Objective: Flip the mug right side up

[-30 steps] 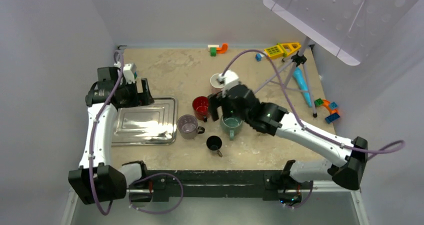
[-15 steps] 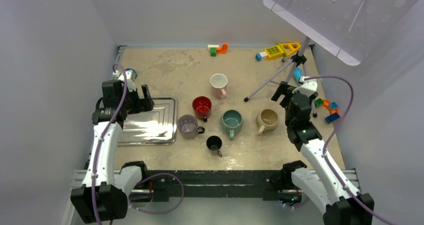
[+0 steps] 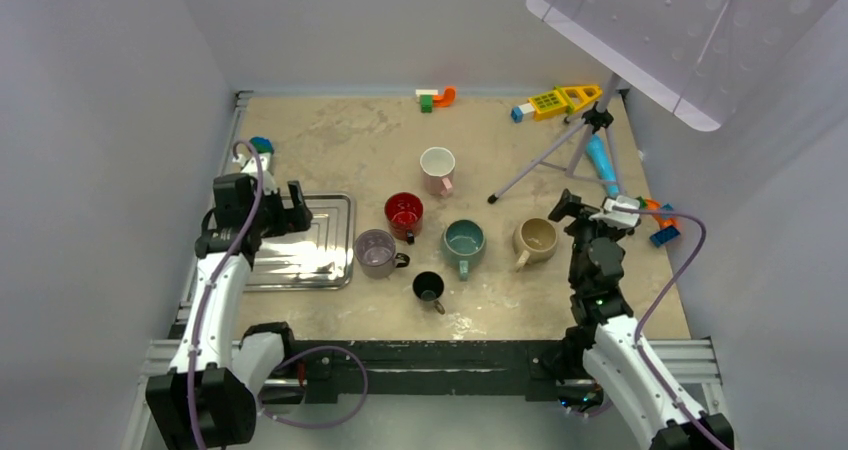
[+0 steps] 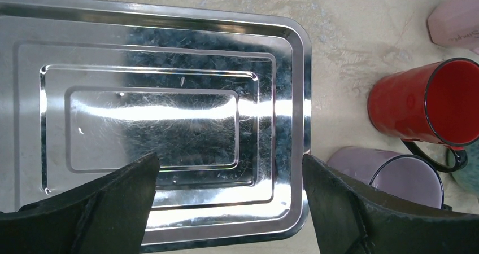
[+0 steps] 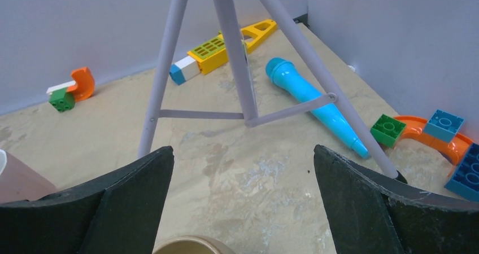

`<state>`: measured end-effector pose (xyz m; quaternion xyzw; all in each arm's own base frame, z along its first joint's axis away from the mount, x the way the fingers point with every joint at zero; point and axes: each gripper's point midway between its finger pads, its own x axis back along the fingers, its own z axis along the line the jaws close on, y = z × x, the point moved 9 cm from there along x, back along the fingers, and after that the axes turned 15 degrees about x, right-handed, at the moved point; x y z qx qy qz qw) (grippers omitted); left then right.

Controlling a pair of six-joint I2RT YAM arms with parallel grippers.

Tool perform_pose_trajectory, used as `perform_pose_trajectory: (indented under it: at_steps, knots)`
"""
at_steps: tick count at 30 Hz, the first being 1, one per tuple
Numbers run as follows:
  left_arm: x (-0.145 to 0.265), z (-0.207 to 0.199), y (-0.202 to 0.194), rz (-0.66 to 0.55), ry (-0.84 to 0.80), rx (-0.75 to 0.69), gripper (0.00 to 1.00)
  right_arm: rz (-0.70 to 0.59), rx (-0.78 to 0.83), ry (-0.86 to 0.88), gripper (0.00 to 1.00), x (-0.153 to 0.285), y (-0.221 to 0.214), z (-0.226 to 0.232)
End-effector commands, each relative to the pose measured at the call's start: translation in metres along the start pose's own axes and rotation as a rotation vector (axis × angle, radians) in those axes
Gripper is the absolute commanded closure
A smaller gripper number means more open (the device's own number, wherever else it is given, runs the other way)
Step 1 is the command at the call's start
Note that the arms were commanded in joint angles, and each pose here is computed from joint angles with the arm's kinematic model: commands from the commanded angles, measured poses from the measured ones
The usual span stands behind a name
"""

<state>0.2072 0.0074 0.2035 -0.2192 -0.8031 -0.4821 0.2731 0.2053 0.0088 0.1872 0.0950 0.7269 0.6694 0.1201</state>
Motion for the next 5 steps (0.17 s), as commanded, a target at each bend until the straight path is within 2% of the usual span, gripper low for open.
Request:
perform_pose_trajectory:
  at_steps: [1, 5]
  knots:
    - [-0.0001, -0.0033, 0.0055, -0.058, -0.042, -0.012, 0.0, -0.099, -0.025, 0.041, 0.01, -0.003, 0.0161, 0.0032]
    - [0.0008, -0.0024, 0.0061, -0.067, -0.031, -0.002, 0.0, -0.076, -0.013, 0.048, 0.01, -0.006, 0.0161, 0.0054]
